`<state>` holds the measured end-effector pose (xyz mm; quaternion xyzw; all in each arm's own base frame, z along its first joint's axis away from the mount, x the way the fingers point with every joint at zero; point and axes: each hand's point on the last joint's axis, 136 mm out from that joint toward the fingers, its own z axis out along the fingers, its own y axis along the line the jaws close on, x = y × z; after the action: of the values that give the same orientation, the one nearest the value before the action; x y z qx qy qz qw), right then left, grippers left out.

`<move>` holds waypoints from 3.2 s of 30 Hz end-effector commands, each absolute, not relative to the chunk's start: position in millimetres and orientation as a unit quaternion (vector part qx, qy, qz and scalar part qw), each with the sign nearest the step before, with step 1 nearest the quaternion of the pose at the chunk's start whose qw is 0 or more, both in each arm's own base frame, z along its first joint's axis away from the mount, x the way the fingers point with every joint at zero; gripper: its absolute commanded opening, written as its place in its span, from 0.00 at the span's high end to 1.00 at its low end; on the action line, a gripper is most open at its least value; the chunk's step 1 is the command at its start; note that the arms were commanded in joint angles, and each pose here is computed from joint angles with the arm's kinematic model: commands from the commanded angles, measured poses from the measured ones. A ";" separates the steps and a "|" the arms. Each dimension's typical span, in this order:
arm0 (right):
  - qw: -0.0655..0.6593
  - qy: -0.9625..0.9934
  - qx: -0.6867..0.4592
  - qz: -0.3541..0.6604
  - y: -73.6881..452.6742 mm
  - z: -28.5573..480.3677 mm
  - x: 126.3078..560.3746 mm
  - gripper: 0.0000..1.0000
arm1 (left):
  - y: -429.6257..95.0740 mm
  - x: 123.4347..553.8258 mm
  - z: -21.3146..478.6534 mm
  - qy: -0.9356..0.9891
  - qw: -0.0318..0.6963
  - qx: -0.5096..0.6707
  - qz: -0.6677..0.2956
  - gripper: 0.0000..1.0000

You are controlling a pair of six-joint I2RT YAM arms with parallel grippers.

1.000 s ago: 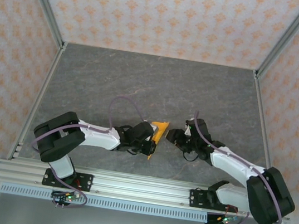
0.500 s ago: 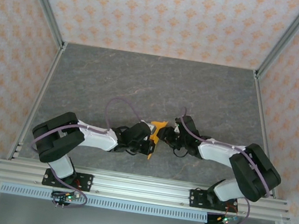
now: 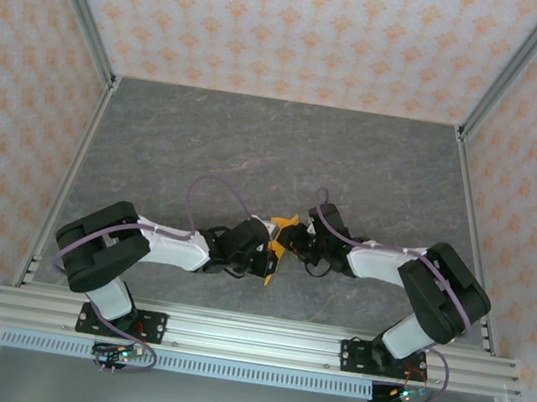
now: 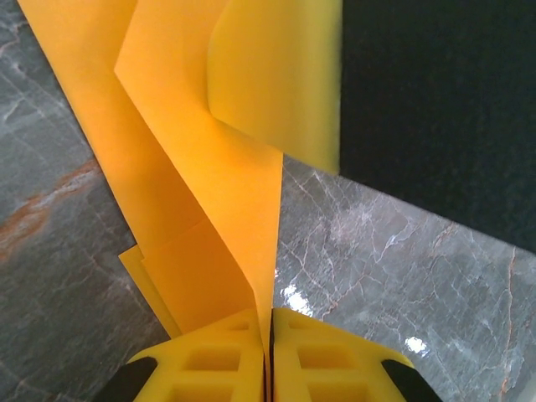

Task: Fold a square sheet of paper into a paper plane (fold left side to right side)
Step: Fold the wing for the fifth time at the center of the table.

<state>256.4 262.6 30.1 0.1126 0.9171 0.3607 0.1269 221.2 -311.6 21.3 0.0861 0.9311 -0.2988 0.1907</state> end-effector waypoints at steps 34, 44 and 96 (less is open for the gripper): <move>0.103 0.945 0.116 0.287 250.3 3.7 254.0 0.61 | -311.1 230.5 48.6 0.914 0.216 0.058 -0.339 0.62; 0.107 0.944 0.113 0.293 251.7 5.3 254.6 0.61 | -270.3 245.9 68.4 0.901 0.236 -0.010 -0.364 0.49; 0.104 0.944 0.111 0.293 252.0 5.6 253.0 0.61 | -302.5 282.2 22.3 0.868 0.119 -0.136 -0.462 0.89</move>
<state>257.6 261.0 24.7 0.1142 0.9307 0.3302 0.1079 273.6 -301.4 30.7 -0.1192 0.8666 -0.4721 0.1090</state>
